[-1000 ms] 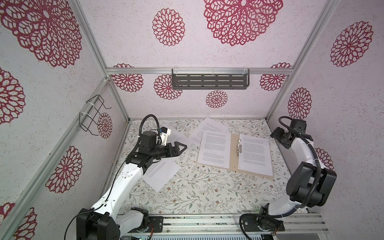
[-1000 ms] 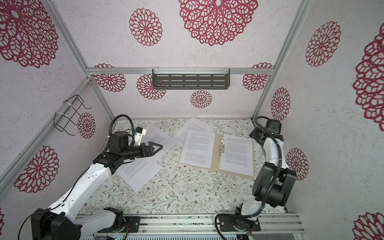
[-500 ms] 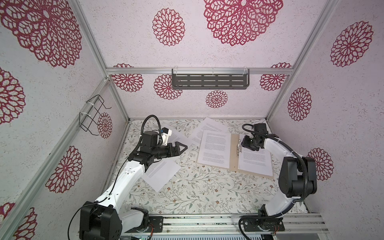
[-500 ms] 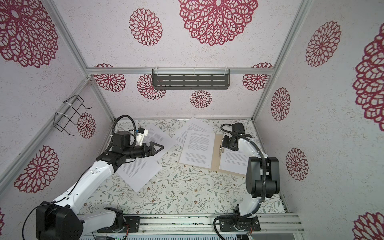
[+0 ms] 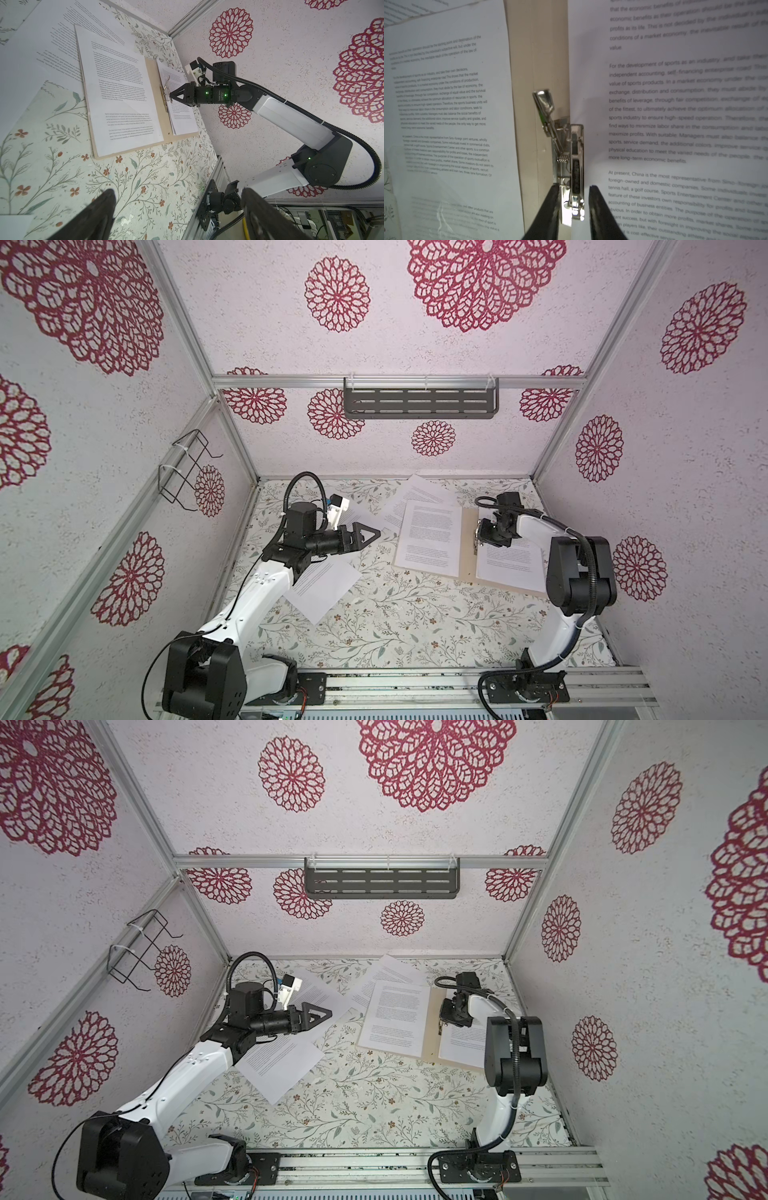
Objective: Put the files into the folder
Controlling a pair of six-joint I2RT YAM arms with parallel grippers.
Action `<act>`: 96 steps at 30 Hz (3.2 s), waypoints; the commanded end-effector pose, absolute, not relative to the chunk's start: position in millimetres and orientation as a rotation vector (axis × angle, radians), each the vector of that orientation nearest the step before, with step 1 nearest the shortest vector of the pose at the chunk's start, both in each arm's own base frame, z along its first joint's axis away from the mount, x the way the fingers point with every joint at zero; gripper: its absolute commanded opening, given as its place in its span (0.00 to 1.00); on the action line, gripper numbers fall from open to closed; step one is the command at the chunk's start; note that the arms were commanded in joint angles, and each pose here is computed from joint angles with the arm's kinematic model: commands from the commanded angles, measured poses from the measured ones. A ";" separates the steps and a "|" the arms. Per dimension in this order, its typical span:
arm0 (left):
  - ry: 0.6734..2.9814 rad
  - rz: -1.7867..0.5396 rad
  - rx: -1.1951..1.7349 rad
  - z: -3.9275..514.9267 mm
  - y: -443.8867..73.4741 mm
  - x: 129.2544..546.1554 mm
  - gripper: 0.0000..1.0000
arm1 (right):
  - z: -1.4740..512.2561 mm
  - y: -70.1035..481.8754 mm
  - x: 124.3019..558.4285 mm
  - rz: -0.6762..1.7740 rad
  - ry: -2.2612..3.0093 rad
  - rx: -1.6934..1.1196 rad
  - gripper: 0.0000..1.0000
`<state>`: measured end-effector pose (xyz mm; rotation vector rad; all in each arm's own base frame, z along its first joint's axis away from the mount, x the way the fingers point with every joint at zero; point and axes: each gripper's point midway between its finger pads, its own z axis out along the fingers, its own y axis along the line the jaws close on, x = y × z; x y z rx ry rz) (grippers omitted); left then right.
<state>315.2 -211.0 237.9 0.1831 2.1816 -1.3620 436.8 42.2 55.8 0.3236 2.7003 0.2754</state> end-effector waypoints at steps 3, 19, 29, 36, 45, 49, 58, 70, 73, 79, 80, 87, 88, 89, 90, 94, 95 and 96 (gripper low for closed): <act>2.148 -1.373 0.211 245.5 -213.0 317.4 0.97 | 59.0 39.7 444.8 0.238 2.699 0.301 0.24; 2.148 -1.370 0.210 247.1 -212.4 315.9 0.97 | 45.2 39.5 442.0 0.233 2.737 0.313 0.15; 2.158 -1.353 0.202 244.8 -210.9 317.4 0.97 | 54.3 53.0 431.5 0.324 2.738 0.252 0.05; 2.179 -1.322 0.187 239.6 -208.4 320.1 0.97 | 66.8 75.7 404.3 0.457 2.727 0.147 0.02; 2.206 -1.272 0.166 233.8 -203.1 323.4 0.97 | 76.5 94.9 364.8 0.549 2.699 0.124 0.01; 2.214 -1.260 0.163 232.2 -202.2 323.5 0.97 | 74.5 102.8 351.6 0.561 2.697 0.108 0.01; 2.231 -1.215 0.154 229.0 -198.0 324.9 0.97 | 64.7 119.1 328.2 0.591 2.706 0.071 0.02; 2.344 -0.912 0.006 201.7 -163.9 333.4 0.97 | 68.4 113.0 333.3 0.527 2.672 0.085 0.40; 2.366 -0.831 -0.106 195.6 -147.8 331.6 0.97 | 81.9 111.2 336.8 0.512 2.647 0.090 0.44; 2.402 -0.667 -0.490 166.0 -94.7 310.3 0.97 | 123.6 119.3 339.6 0.476 2.539 0.038 0.51; 2.396 -0.664 -0.559 160.3 -86.6 306.2 0.97 | 129.1 129.6 340.1 0.489 2.528 -0.002 0.52; 2.261 -0.544 -1.095 122.0 -10.1 278.2 0.97 | 145.8 227.0 351.4 0.648 2.482 -0.297 0.56; 2.234 -0.522 -1.155 116.2 -0.8 273.8 0.97 | 144.5 244.9 352.8 0.688 2.485 -0.349 0.56; 2.204 -0.506 -1.200 110.9 7.4 271.4 0.97 | 143.0 263.3 353.5 0.730 2.488 -0.401 0.57; 2.183 -0.499 -1.232 104.9 12.3 269.7 0.97 | 140.6 277.9 353.8 0.762 2.491 -0.439 0.57; 2.103 -0.554 -1.291 81.9 18.3 272.0 0.97 | 126.7 343.3 351.2 0.876 2.465 -0.604 0.60; 2.108 -0.507 -1.326 73.9 23.3 266.1 0.97 | 122.6 358.4 351.5 0.904 2.463 -0.636 0.60; 2.115 -0.466 -1.337 69.3 27.7 262.0 0.97 | 119.4 370.5 351.3 0.935 2.460 -0.659 0.60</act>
